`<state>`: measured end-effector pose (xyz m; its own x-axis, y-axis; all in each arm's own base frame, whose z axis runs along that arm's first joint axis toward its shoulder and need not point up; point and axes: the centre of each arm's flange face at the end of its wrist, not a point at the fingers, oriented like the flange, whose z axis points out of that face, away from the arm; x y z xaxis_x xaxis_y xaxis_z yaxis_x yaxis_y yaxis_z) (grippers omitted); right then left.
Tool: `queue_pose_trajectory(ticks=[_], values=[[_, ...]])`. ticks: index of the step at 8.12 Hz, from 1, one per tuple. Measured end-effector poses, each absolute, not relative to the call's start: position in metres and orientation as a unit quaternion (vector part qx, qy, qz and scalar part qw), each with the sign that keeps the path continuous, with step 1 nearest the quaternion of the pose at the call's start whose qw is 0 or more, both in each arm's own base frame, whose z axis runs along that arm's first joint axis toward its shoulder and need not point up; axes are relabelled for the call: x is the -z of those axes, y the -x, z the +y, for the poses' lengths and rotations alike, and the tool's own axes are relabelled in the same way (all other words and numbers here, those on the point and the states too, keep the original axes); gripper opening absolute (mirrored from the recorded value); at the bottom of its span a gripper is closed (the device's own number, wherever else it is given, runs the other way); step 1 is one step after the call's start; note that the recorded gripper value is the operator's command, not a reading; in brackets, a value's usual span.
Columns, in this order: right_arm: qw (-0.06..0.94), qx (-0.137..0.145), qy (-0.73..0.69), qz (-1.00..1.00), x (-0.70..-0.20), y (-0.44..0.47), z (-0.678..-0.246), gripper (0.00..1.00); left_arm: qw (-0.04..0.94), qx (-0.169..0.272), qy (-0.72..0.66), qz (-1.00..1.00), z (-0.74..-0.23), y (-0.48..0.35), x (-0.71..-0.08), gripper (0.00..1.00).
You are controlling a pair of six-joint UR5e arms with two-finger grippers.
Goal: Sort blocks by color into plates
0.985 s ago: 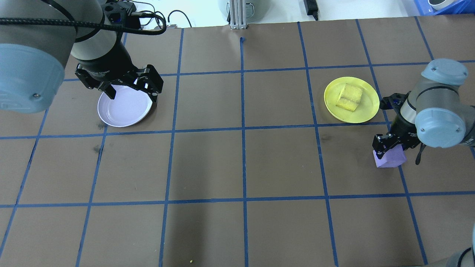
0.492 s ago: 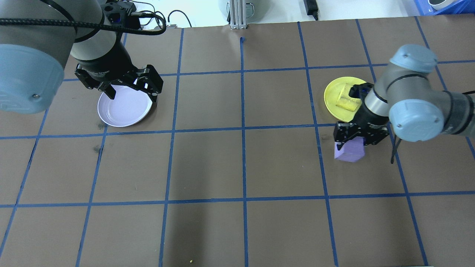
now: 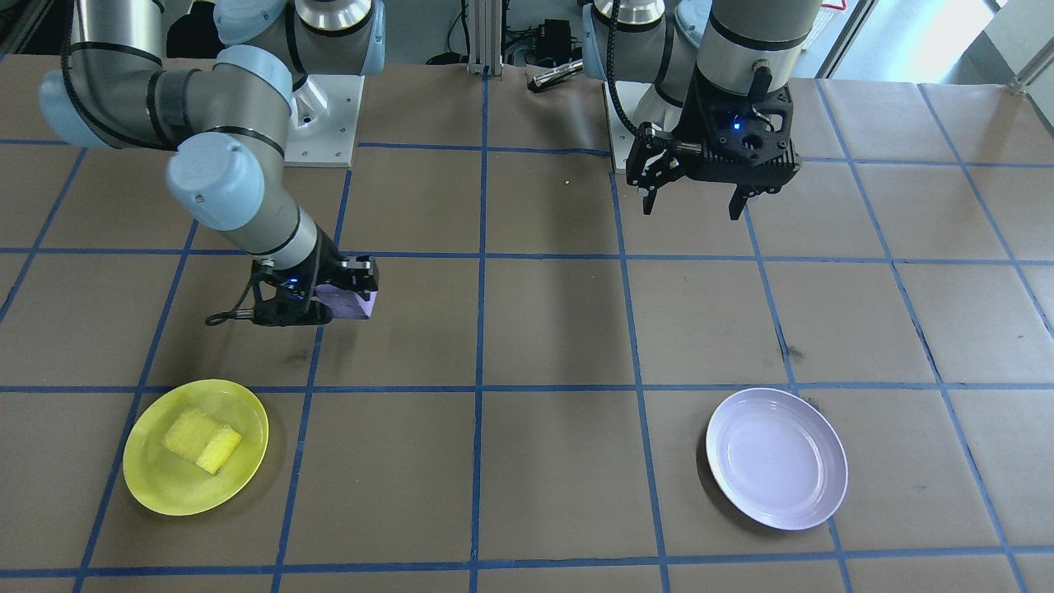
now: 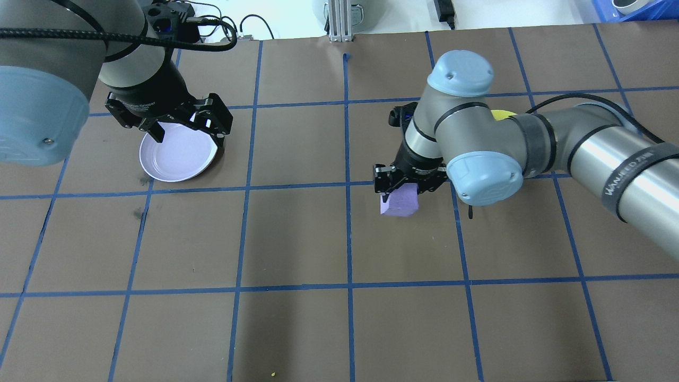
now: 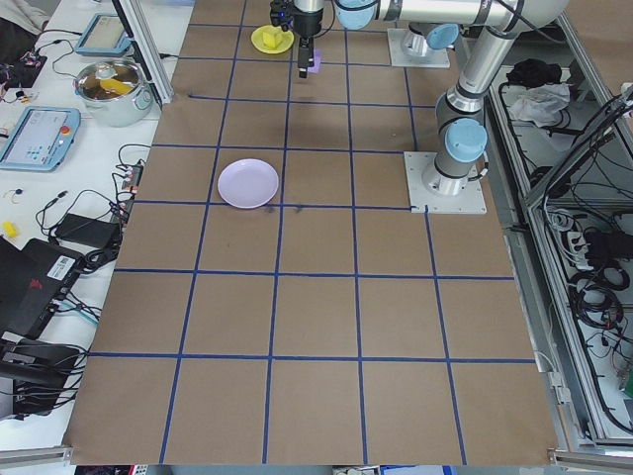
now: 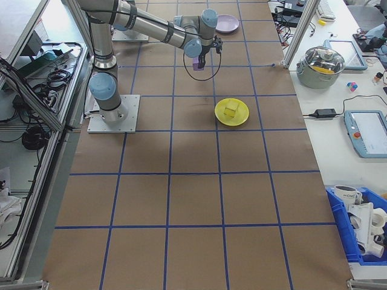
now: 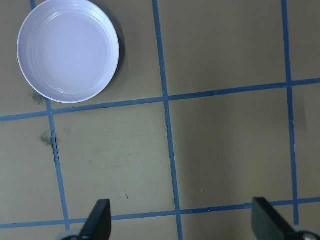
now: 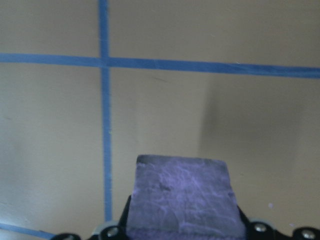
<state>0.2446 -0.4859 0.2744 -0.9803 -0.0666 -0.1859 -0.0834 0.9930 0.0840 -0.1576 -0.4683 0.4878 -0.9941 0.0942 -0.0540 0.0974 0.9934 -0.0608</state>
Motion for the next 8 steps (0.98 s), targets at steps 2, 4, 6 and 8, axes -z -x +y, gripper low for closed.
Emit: queue_pose_trajectory(ticks=[2,4,6,8], values=[[0.106,0.004,0.081,0.991,-0.260,-0.328,-0.483,0.66,0.025,0.032,-0.048,0.998,-0.468,0.158,-0.488,1.00],[0.112,0.021,0.112,0.987,-0.242,-0.380,-0.467,1.00,0.025,0.031,-0.048,0.998,-0.469,0.158,-0.487,1.00],[0.107,0.020,0.121,0.987,-0.235,-0.394,-0.457,1.00,0.026,0.030,-0.048,0.998,-0.469,0.158,-0.486,1.00],[0.104,0.022,0.120,0.987,-0.237,-0.387,-0.462,1.00,0.026,0.029,-0.048,0.998,-0.469,0.158,-0.486,1.00]])
